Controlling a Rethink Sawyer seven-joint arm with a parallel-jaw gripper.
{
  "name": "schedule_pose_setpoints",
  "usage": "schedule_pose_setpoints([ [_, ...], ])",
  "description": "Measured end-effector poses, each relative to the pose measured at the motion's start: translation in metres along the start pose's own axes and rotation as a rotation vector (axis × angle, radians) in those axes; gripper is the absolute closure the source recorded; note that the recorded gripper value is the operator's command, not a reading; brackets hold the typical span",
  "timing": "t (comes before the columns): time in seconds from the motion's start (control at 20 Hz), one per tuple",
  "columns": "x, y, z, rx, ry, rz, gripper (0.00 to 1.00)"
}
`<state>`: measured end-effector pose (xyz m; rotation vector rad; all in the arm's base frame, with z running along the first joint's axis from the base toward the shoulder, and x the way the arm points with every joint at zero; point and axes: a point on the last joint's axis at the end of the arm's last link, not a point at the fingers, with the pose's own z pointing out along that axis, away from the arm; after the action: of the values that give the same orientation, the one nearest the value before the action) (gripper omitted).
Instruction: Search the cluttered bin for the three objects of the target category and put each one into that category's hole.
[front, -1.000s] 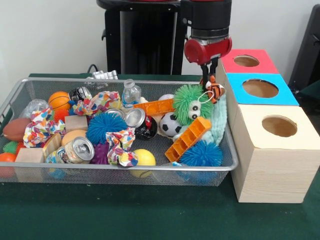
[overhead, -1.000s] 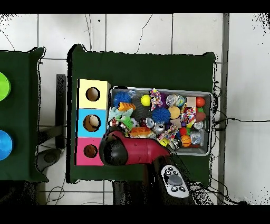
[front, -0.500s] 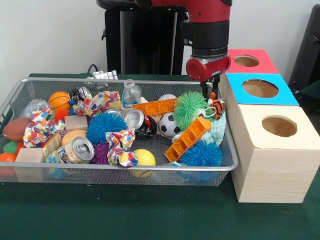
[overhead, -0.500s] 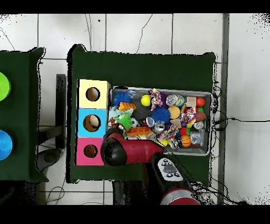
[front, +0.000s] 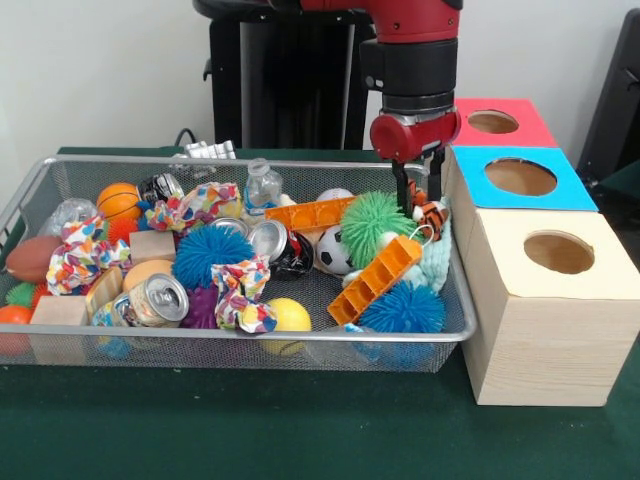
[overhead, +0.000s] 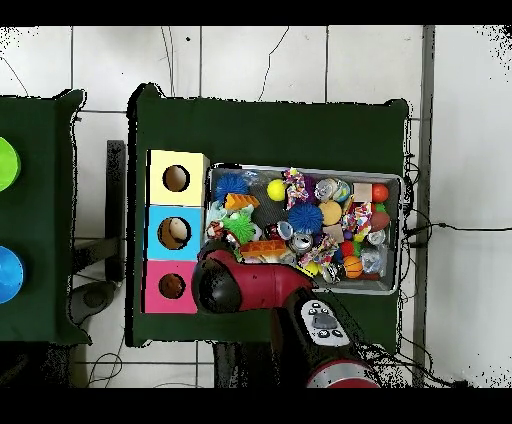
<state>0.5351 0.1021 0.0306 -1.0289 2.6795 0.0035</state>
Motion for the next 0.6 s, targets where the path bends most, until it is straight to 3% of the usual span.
schedule_pose_setpoints([
  [0.6, -0.0013, -0.0007, -0.0059, -0.020, 0.028, -0.006, 0.00],
])
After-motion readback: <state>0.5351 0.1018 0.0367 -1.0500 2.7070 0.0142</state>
